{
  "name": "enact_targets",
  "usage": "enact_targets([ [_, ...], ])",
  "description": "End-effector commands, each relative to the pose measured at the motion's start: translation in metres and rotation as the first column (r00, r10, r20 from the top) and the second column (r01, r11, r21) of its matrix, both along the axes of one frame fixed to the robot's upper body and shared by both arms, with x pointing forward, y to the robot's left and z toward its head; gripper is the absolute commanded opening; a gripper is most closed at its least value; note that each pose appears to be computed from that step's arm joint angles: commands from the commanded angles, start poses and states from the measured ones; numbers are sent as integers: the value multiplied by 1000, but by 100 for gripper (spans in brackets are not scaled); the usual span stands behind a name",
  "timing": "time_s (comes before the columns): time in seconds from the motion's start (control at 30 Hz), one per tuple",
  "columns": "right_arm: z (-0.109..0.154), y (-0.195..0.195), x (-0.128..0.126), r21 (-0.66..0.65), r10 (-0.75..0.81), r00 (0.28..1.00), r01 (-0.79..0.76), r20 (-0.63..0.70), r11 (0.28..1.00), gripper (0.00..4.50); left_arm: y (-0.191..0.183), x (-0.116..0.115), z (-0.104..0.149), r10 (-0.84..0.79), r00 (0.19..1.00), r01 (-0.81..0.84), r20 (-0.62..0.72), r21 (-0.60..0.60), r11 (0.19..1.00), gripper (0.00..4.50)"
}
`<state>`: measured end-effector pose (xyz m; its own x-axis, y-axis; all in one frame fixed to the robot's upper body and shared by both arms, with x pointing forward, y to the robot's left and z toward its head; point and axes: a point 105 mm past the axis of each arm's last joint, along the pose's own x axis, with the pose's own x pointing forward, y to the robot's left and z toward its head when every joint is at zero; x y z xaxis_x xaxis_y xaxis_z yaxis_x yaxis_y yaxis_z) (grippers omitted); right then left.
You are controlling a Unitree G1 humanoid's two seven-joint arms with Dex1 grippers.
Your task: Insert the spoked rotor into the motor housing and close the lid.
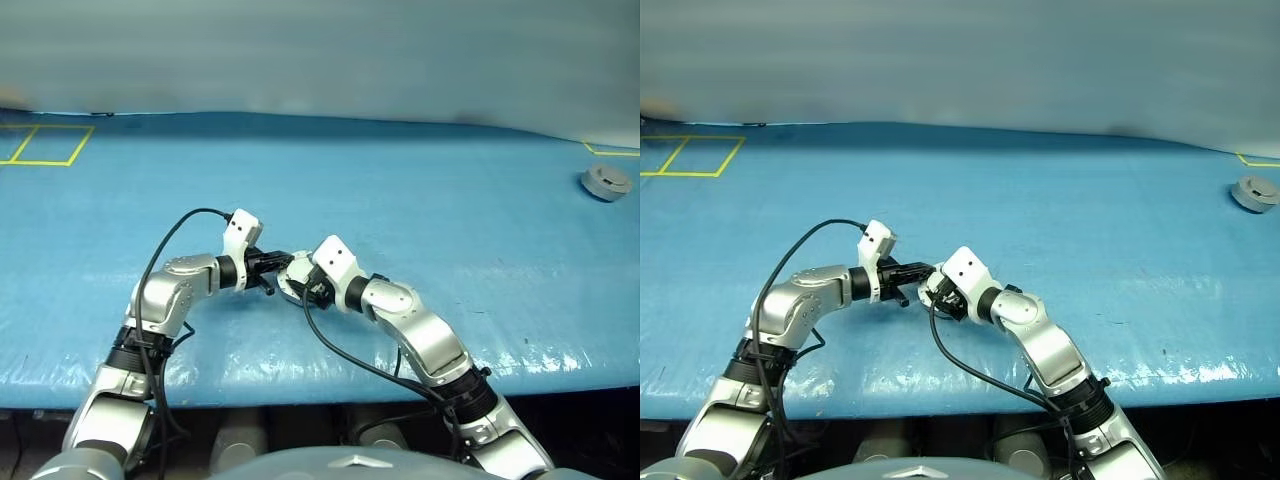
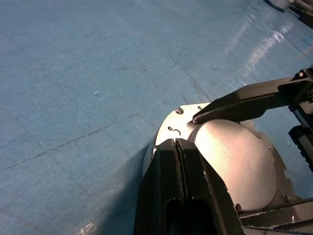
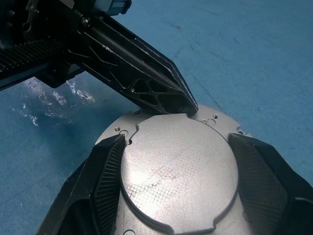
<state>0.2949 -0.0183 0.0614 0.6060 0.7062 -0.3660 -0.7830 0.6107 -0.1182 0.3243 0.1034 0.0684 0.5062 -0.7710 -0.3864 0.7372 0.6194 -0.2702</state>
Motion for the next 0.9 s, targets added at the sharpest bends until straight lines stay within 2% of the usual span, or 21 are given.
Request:
enact_targets([
  [0.03,-38,-11,-11,-89,-28,989,16,-142,996,304,-9,-14,-7,-79,996,80,-35,12,997,0],
  [0.13,-41,-13,-19,-64,-11,986,0,-167,998,304,-9,-15,-12,-92,995,94,-33,46,995,0],
  [0.27,-44,-22,-27,-79,-30,984,16,-173,997,438,-9,-14,-13,-88,996,90,-32,58,994,0],
  [0.43,-36,-43,-44,-45,-130,976,124,-172,991,445,-5,-12,-14,-93,995,95,-28,84,992,0],
  [0.53,-17,-47,-54,108,-161,962,188,-220,976,445,-3,-12,-14,-95,995,97,-26,87,991,0],
  [0.67,11,-56,-56,402,-192,919,329,-344,855,445,-3,-10,-13,-102,995,103,-19,92,990,0],
  [0.9,9,-60,-46,550,-191,799,543,-570,635,445,-5,-8,-11,-109,994,109,-4,90,990,0],
])
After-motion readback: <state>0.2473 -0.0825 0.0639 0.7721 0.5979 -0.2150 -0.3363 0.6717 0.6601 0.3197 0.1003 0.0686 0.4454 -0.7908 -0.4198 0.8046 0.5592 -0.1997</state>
